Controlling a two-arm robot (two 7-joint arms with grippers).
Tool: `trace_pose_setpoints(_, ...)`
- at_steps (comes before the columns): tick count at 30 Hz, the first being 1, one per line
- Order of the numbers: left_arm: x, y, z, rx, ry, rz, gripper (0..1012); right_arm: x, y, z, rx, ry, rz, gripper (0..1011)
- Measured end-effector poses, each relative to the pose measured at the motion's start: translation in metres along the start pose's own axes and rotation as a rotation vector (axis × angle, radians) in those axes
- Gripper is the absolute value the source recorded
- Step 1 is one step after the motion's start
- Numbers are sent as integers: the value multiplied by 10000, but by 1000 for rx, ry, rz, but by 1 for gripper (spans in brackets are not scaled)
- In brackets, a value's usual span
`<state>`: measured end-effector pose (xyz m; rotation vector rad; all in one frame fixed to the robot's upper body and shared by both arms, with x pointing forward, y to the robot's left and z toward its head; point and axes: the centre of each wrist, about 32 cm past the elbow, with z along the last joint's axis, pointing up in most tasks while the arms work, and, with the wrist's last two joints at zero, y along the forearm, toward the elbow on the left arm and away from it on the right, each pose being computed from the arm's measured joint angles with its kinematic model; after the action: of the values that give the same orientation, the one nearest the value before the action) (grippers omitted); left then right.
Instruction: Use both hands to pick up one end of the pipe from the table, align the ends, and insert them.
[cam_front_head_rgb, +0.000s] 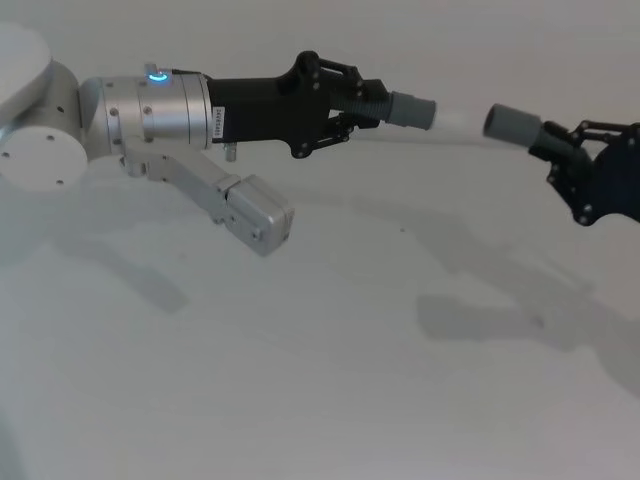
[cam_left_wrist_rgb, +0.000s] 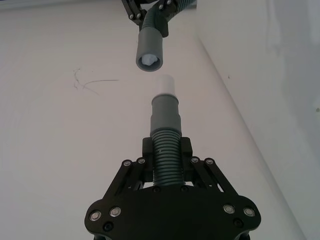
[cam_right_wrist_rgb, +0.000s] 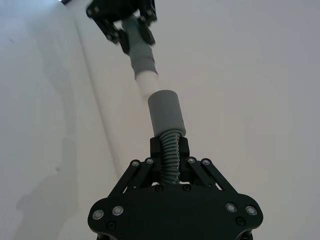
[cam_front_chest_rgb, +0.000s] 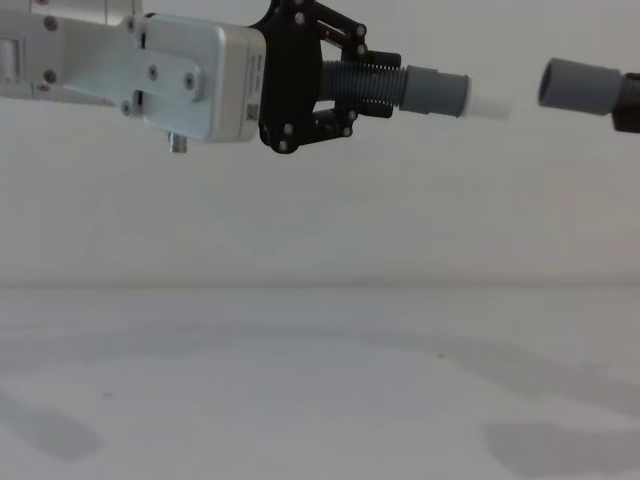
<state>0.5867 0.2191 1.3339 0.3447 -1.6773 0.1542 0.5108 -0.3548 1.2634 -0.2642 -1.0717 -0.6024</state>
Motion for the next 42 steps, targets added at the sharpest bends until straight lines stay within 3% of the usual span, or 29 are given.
trace_pose_setpoints(8, 2, 1, -2, -1, -1, -1, 302, -57, 82, 125, 18, 22, 25, 187)
trace_pose_setpoints(16, 4, 1, -3, -2, -2, -1, 302, -52, 133, 182, -1, 19, 38, 186)
trace_pose_setpoints(42, 4, 1, -3, -2, -2, -1, 302, 84, 85, 169, -68, -29, 46, 186)
